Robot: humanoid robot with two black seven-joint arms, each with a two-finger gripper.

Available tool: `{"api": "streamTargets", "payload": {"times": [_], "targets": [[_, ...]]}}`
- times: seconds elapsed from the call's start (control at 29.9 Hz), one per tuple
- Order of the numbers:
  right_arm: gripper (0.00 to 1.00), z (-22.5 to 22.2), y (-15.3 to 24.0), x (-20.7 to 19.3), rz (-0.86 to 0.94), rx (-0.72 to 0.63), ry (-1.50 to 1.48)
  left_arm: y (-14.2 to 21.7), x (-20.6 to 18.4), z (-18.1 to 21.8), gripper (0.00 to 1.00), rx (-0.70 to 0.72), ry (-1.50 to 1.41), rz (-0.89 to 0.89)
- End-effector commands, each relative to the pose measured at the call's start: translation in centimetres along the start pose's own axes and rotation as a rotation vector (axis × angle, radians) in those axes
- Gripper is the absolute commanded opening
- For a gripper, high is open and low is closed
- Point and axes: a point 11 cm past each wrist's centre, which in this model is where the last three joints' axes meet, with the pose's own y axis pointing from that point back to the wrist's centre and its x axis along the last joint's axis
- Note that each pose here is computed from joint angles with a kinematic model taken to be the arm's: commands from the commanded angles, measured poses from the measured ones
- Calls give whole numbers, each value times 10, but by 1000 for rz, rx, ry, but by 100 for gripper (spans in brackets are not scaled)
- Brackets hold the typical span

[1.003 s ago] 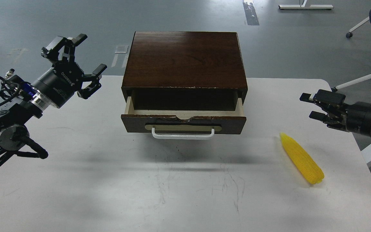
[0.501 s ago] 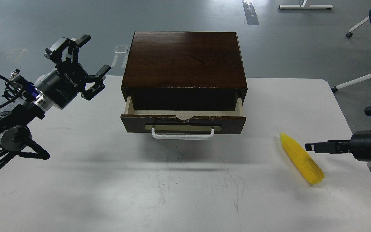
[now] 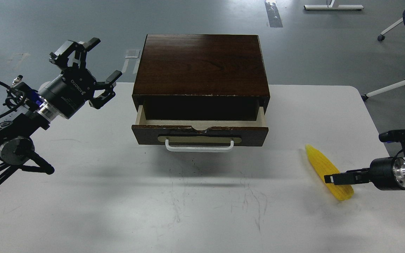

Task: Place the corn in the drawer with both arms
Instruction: 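Lower the right gripper onto the yellow corn and grasp it, then lift the corn with the right gripper and carry it over the drawer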

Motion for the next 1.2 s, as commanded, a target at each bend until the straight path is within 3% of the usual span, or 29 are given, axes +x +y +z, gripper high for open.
{"api": "streamTargets", "payload": {"times": [0.0, 0.1, 0.27, 0.43, 0.57, 0.64, 0.77, 0.94, 1.17], "targets": [[52, 2, 0, -2, 4, -5, 10, 0, 0, 0, 98, 0, 1, -2], [22, 3, 1, -2, 10, -9, 14, 0, -1, 0, 98, 0, 0, -3], [9, 3, 3, 0, 14, -11, 16, 0, -2, 0, 98, 1, 0, -6], [9, -15, 30, 59, 134, -4, 97, 0, -3, 0, 98, 1, 4, -16], [11, -60, 85, 149, 309, 2, 258, -1, -5, 1, 98, -2, 12, -31], [11, -75, 96, 168, 331, -2, 312, -1, -5, 1, 98, -2, 12, -31], [12, -145, 106, 220, 322, -7, 536, -2, -3, 6, 98, -13, 7, -29], [12, -221, 91, 245, 276, 14, 747, -2, -2, 9, 98, -22, 3, -25], [12, -305, 58, 244, 212, 64, 1000, -1, -1, 12, 98, -24, -3, -22]]}}
